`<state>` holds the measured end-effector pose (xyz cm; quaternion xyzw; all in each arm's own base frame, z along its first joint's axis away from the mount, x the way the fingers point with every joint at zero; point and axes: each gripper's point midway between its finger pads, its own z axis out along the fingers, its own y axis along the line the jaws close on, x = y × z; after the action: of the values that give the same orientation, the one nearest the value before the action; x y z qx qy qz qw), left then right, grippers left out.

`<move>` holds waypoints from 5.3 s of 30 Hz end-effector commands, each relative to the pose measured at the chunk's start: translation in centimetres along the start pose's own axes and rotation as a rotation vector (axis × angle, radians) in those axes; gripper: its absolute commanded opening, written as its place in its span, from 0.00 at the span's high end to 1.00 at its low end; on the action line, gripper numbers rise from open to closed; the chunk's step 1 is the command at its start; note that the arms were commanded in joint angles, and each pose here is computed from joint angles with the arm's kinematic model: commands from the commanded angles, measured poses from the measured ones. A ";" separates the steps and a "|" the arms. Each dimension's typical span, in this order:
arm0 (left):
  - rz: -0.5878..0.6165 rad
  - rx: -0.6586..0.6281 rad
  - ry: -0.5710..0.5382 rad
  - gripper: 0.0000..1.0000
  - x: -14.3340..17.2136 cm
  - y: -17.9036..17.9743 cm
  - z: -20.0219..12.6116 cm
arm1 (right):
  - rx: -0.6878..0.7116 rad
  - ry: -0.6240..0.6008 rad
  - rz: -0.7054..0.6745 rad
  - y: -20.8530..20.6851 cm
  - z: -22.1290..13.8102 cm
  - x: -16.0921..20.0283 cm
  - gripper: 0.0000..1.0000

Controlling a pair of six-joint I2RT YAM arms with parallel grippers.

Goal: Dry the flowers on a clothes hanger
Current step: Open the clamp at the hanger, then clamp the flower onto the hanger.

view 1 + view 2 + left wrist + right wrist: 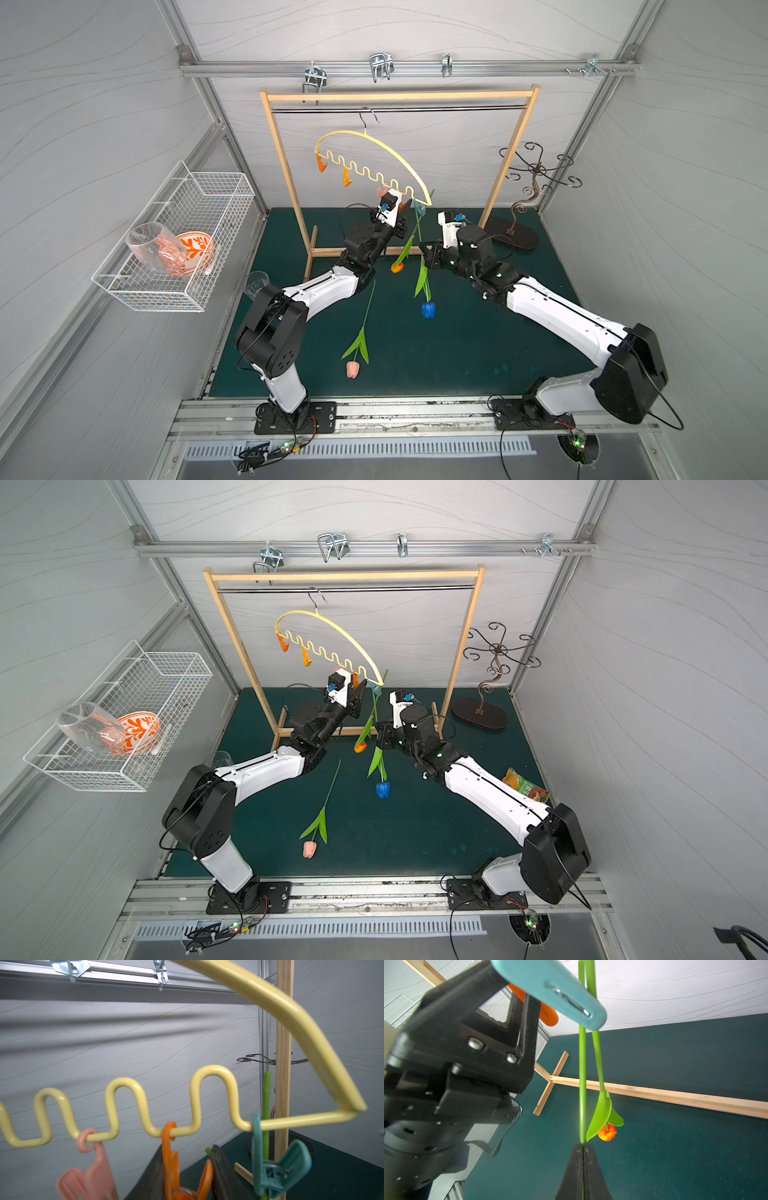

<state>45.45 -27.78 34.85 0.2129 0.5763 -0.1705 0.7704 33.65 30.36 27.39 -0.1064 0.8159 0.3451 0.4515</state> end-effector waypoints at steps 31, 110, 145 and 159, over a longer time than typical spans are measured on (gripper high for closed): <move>-0.480 -0.014 0.063 0.71 -5.4 0.6 -2.2 | -0.152 -0.158 0.064 3.7 2.6 -2.5 1.00; -0.499 -0.007 0.072 0.74 -4.8 0.3 -2.6 | -0.328 -0.204 0.083 9.1 1.8 -3.4 1.00; -0.484 -0.090 0.161 0.01 -3.6 1.3 -6.5 | -0.142 -0.154 0.026 5.7 2.4 -3.4 0.67; -0.523 -0.392 0.396 0.00 1.3 4.5 -15.1 | -0.145 -0.116 0.044 5.6 1.8 -3.7 0.70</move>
<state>36.40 -18.81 30.88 -0.0040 0.7589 -0.2404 0.6051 35.00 35.27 30.41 -0.0918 0.7725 0.4071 0.4786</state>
